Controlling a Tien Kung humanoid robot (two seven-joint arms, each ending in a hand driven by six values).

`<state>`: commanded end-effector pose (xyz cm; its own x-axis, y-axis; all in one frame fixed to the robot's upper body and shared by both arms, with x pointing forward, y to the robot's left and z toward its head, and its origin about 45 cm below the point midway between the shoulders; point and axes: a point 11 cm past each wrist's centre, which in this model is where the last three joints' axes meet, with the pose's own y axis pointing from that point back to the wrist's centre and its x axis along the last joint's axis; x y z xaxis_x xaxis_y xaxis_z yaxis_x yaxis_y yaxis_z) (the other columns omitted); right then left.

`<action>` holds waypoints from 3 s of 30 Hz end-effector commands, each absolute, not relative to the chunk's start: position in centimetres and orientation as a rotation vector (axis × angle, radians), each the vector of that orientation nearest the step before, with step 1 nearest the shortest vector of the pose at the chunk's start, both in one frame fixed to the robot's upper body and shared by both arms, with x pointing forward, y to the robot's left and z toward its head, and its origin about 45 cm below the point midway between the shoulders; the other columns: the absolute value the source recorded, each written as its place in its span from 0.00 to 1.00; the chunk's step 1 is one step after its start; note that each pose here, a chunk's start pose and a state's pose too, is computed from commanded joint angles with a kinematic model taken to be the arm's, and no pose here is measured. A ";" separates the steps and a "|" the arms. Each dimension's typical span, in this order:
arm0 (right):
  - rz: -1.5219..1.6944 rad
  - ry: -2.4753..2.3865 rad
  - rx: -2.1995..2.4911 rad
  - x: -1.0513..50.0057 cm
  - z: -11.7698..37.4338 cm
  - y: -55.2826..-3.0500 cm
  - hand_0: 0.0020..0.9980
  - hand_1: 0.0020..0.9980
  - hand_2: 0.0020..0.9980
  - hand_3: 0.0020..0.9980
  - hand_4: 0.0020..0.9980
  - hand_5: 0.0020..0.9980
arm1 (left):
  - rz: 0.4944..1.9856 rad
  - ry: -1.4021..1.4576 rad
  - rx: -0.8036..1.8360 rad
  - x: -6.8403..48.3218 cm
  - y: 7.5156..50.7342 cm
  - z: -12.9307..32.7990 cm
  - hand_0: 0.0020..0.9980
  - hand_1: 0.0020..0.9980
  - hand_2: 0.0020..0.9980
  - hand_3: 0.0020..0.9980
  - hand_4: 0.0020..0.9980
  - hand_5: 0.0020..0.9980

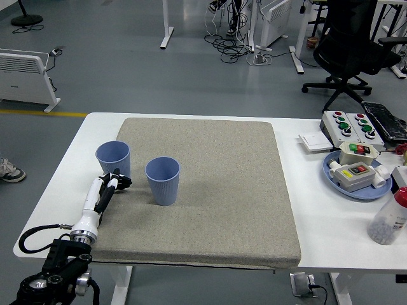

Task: Push cup pick cup insert cup

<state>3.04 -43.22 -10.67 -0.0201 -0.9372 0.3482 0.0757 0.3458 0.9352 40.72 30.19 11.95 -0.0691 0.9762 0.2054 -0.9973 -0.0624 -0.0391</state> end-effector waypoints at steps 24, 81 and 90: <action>-1.010 -1.333 0.865 2.5 -10.7 -43.4 0.71 0.63 0.74 0.67 0.29 0.59 | 1.456 -0.670 0.148 41.3 31.0 27.9 0.71 0.80 0.84 0.84 0.92 0.83; -0.979 -1.307 0.867 2.5 -10.6 -43.6 0.71 0.63 0.72 0.66 0.28 0.58 | 0.632 -1.080 1.121 47.6 22.8 25.1 0.30 0.49 0.53 0.52 0.70 0.23; -0.984 -1.306 0.863 2.3 -10.6 -43.4 0.71 0.63 0.72 0.66 0.28 0.58 | 0.654 -1.034 1.076 47.1 22.8 27.1 0.29 0.44 0.45 0.48 0.71 0.24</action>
<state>2.26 -43.45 -10.64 0.0034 -0.9320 0.3624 0.0915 0.3612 0.9280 47.07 22.76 27.13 0.4033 -0.0423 0.9141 -0.8443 0.3680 0.3895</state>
